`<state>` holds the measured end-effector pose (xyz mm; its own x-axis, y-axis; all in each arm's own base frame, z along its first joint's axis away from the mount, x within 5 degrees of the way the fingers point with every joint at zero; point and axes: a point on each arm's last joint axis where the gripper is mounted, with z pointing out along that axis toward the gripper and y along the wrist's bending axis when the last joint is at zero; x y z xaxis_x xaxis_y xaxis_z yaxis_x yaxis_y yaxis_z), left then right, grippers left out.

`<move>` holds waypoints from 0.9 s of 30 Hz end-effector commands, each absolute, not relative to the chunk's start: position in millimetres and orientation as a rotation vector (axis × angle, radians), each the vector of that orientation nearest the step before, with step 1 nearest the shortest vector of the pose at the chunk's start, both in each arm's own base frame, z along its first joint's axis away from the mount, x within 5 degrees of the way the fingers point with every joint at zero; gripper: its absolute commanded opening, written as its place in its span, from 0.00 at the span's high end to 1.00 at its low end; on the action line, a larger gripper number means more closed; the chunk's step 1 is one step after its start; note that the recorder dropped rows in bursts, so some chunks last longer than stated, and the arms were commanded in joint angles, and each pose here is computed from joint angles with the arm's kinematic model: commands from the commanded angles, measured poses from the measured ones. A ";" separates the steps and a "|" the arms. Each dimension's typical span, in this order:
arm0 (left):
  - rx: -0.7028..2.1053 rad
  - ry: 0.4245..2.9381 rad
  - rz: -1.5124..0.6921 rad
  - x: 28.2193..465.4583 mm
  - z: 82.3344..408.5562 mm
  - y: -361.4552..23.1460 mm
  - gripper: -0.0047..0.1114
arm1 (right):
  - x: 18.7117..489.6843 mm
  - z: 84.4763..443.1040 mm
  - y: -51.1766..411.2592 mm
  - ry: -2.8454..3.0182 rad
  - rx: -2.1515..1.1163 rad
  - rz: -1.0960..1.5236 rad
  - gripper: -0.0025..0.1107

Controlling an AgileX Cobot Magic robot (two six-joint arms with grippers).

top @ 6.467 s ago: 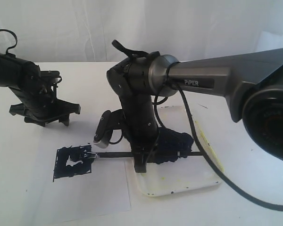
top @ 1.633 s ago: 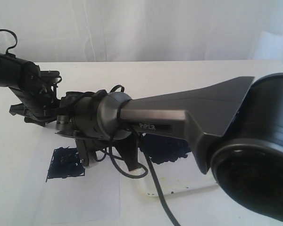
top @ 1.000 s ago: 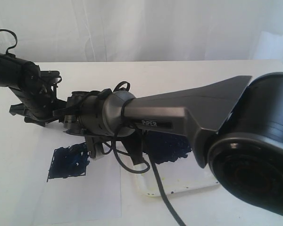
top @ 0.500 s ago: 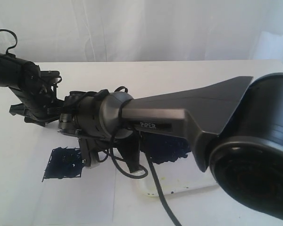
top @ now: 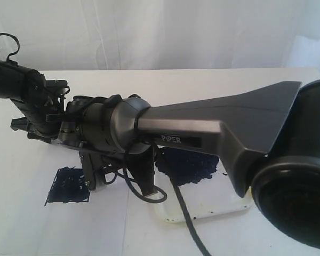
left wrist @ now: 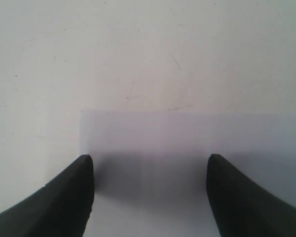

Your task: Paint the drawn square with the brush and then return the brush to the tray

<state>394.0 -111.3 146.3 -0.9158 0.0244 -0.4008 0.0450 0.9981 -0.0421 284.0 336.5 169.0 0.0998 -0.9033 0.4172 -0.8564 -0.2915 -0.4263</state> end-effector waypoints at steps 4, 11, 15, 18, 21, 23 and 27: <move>0.063 2.792 -0.028 388.7 137.4 -109.6 0.37 | 281.0 157.8 336.9 1.813 -2.363 -0.924 0.98; 0.065 2.791 -0.027 388.8 137.4 -109.5 0.37 | 302.9 151.8 321.5 1.918 -2.215 -1.026 0.98; 0.065 2.791 -0.027 388.8 137.4 -109.5 0.37 | 309.7 152.4 315.5 1.950 -2.178 -1.038 0.98; 0.065 2.791 -0.027 388.8 137.4 -109.5 0.37 | 312.5 152.4 312.7 1.961 -2.171 -1.040 0.98; 0.065 2.793 -0.026 388.6 137.3 -109.4 0.37 | 313.9 152.4 311.3 1.967 -2.168 -1.040 0.98; 0.068 2.794 -0.022 388.5 137.3 -109.2 0.37 | 314.0 152.4 311.2 1.972 -2.162 -1.040 0.98; 0.085 2.794 -0.005 388.5 137.3 -108.3 0.37 | 313.3 158.4 310.9 1.975 -2.146 -1.026 0.98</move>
